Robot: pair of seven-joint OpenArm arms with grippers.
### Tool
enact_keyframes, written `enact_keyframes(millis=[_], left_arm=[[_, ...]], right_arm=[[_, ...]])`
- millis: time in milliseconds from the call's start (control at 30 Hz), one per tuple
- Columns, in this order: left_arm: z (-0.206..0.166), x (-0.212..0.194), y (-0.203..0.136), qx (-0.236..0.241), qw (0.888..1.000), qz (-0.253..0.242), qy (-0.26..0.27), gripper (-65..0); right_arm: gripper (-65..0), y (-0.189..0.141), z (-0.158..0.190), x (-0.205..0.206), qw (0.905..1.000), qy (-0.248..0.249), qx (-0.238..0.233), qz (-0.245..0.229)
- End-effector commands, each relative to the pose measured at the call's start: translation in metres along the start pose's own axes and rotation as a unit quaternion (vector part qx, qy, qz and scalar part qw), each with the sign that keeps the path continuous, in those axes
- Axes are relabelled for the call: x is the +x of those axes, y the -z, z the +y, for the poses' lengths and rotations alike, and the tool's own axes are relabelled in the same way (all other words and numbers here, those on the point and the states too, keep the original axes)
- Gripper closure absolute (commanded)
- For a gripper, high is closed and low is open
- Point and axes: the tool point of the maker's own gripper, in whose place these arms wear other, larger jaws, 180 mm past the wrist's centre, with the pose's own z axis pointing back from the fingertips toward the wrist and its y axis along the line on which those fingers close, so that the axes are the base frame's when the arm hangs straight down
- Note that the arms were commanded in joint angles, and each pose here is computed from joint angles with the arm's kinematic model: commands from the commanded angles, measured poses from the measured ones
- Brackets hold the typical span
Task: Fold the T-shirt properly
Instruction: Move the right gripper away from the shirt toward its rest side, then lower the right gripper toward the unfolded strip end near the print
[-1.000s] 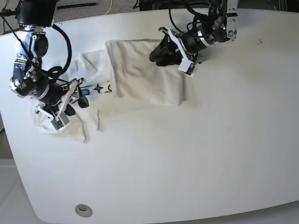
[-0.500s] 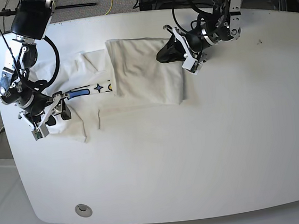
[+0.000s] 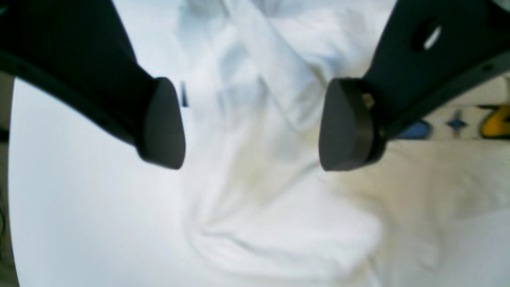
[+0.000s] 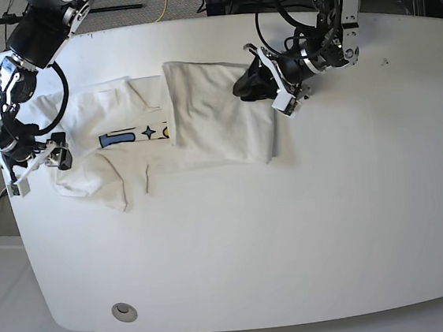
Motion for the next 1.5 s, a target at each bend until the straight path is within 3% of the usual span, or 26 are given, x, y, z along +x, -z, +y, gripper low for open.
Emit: enact_keyframes(millis=[0, 233, 367, 433, 567, 700, 767, 1033, 1100, 1467], left_arm=[[0.007, -0.008, -0.003, 0.017, 1.000, 0.024, 0.006, -10.5], [0.006, -0.005, -0.006, 0.016, 1.000, 0.008, -0.007, -16.2], [0.006, -0.004, -0.007, 0.014, 1.000, 0.008, -0.007, -22.2], [0.004, -0.002, -0.006, 0.013, 1.000, 0.009, 0.003, -27.2], [0.005, -0.002, -0.007, 0.014, 1.000, 0.008, 0.004, -25.3], [0.005, -0.003, -0.006, 0.015, 1.000, 0.012, 0.006, -18.3], [0.006, -0.005, -0.006, 0.017, 1.000, 0.013, 0.002, -17.6], [0.006, -0.004, -0.005, 0.016, 1.000, 0.016, 0.006, -17.8], [0.006, -0.009, -0.005, 0.016, 1.000, 0.019, 0.000, -18.5], [0.006, -0.010, -0.006, 0.015, 1.000, 0.017, -0.005, -19.0]], right_arm=[[-50.6, -0.006, 0.005, 0.021, 0.9993, -0.009, 0.011, -0.035], [-46.0, 0.001, 0.041, 0.017, 0.9979, -0.051, 0.037, -0.018], [-44.9, 0.003, 0.057, 0.014, 0.9959, -0.077, 0.046, -0.009], [-44.0, 0.005, 0.059, -0.001, 0.9948, -0.090, 0.045, 0.017], [-43.8, 0.004, 0.052, -0.009, 0.9955, -0.083, 0.039, 0.025], [-43.6, 0.002, 0.042, -0.016, 0.9963, -0.074, 0.031, 0.031], [-43.7, 0.001, 0.023, -0.027, 0.9969, -0.062, 0.021, 0.044], [-43.1, 0.000, -0.007, -0.039, 0.9978, -0.035, 0.002, 0.057], [-43.6, 0.001, -0.014, -0.045, 0.9987, -0.001, 0.000, 0.051], [-44.5, -0.014, -0.036, -0.041, 0.9988, 0.037, -0.024, 0.021]])
